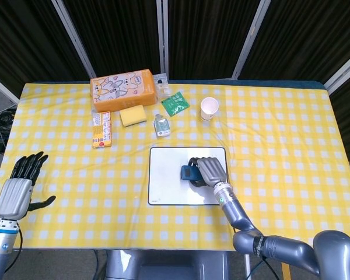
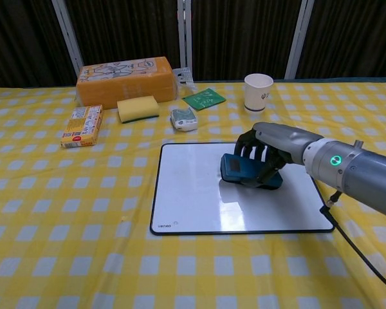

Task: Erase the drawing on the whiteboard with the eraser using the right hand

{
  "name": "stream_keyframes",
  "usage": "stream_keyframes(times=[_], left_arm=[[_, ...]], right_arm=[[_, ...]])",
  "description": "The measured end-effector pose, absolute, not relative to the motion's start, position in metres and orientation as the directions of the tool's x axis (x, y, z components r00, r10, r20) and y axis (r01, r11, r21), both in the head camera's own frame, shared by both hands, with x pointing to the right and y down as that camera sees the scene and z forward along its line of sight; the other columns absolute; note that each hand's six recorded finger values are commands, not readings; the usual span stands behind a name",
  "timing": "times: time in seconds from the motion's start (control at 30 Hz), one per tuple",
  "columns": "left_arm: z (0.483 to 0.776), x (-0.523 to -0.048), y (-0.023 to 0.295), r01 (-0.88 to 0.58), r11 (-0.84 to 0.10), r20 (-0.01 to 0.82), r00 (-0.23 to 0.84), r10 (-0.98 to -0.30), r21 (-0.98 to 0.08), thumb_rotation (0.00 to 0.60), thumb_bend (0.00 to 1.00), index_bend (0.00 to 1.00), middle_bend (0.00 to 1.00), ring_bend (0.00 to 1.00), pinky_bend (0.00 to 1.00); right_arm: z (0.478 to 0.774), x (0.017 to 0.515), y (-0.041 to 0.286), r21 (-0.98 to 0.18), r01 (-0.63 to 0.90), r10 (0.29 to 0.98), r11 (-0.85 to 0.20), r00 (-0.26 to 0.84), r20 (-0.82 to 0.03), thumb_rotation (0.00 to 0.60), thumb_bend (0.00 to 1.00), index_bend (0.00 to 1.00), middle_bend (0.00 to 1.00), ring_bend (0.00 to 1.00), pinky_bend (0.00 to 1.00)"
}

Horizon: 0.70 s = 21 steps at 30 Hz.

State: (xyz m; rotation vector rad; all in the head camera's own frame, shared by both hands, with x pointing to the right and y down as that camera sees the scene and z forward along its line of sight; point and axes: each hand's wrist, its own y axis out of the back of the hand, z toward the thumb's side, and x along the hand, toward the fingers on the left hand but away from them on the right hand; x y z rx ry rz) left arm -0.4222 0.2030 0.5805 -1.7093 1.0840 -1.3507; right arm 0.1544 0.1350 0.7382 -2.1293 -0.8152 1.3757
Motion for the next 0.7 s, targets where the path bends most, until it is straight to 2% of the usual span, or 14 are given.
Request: stream_keyframes(times=[0.17, 0.53, 0.7], left_arm=[[0.580, -0.421, 0.203, -0.188, -0.410, 0.396, 0.111, -0.912, -0.892, 0.600, 0.01, 0.00, 0.00, 0.00, 0.00], [0.579, -0.420, 0.204, -0.184, -0.410, 0.394, 0.117, -0.912, -0.893, 0.600, 0.01, 0.00, 0.00, 0.00, 0.00], [0.578, -0.422, 0.204, -0.188, -0.407, 0.391, 0.113, -0.913, -0.894, 0.600, 0.01, 0.00, 0.00, 0.00, 0.00]], right_arm=[[0.737, 0.151, 0.140, -0.630, 0.260, 0.681, -0.732, 0.330, -0.654, 0.600, 0.29, 0.83, 0.71, 0.71, 0.77], [0.726, 0.098, 0.168, -0.546, 0.285, 0.612, -0.788, 0.459, -0.644, 0.600, 0.29, 0.83, 0.71, 0.71, 0.77], [0.724, 0.092, 0.169, -0.539, 0.293, 0.610, -0.789, 0.468, -0.639, 0.600, 0.29, 0.83, 0.71, 0.71, 0.77]])
